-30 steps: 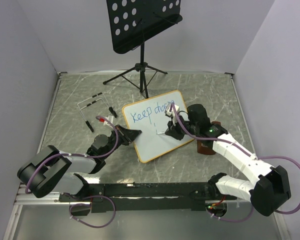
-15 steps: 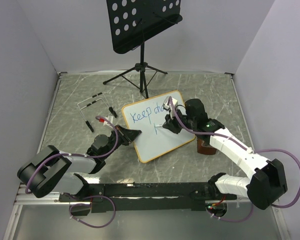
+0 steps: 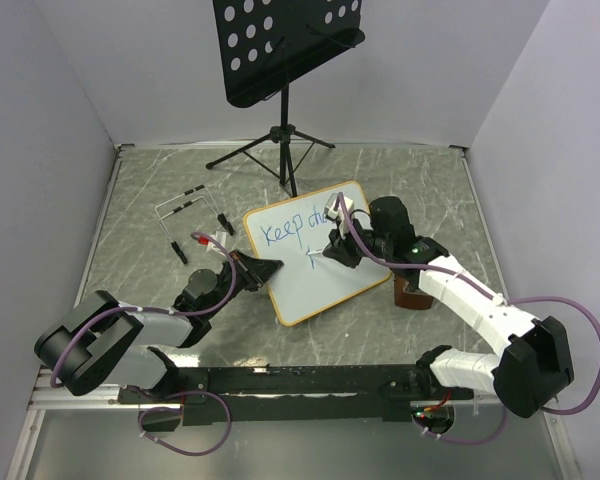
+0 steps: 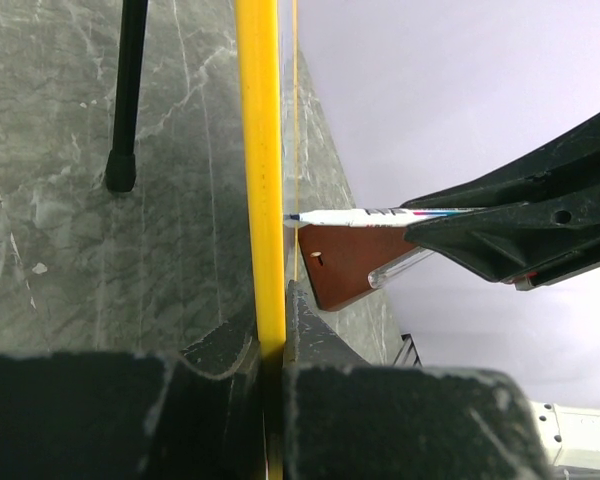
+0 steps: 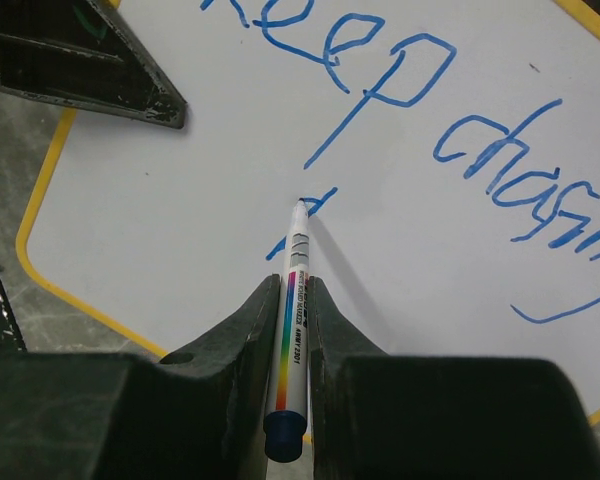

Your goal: Write a sentence on the whiteboard

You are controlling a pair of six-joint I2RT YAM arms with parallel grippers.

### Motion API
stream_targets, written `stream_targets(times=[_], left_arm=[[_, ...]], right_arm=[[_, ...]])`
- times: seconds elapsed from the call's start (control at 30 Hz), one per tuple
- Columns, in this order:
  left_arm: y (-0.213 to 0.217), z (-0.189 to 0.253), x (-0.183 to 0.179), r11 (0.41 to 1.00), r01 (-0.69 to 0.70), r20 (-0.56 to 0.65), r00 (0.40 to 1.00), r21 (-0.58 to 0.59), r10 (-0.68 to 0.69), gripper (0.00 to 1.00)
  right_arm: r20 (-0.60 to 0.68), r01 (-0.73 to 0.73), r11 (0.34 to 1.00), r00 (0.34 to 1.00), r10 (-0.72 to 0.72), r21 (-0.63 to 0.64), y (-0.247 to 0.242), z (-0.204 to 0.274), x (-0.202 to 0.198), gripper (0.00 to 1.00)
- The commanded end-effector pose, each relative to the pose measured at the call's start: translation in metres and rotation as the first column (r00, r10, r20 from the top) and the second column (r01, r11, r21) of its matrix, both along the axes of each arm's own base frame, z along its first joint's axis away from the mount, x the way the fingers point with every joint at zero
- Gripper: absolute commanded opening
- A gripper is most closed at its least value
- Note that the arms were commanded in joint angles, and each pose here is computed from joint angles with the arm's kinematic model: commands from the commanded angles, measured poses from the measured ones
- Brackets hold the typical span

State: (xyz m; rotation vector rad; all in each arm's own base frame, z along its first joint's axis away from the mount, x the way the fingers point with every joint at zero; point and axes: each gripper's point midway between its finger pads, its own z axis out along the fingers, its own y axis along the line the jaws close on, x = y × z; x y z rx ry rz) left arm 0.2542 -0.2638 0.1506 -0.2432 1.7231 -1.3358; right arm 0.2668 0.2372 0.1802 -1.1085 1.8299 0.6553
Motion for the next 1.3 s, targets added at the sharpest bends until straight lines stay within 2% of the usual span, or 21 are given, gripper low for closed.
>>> stream_targets(times=[0.0, 0.4, 0.7, 1.27], left_arm=[[-0.004, 0.033, -0.003, 0.999, 0.026, 0.139, 0.990, -0.038, -0.021, 0.01], [-0.003, 0.032, -0.004, 0.999, 0.024, 0.138, 0.990, -0.035, -0.019, 0.01], [-0.004, 0.034, -0.003, 0.999, 0.027, 0.140, 0.990, -0.037, -0.022, 0.01], [-0.004, 0.032, -0.005, 0.999, 0.033, 0.141, 0.990, -0.037, -0.028, 0.01]], right_arm=[[0.020, -0.036, 0.999, 0.999, 0.035, 0.025, 0.002, 0.010, -0.009, 0.00], [0.053, -0.005, 0.999, 0.999, 0.003, 0.040, -0.004, 0.022, -0.012, 0.00], [-0.023, -0.003, 1.000, 1.000, 0.004, 0.003, -0.005, -0.001, -0.015, 0.00], [-0.041, 0.013, 1.000, 0.999, -0.013, -0.012, -0.003, -0.008, -0.006, 0.00]])
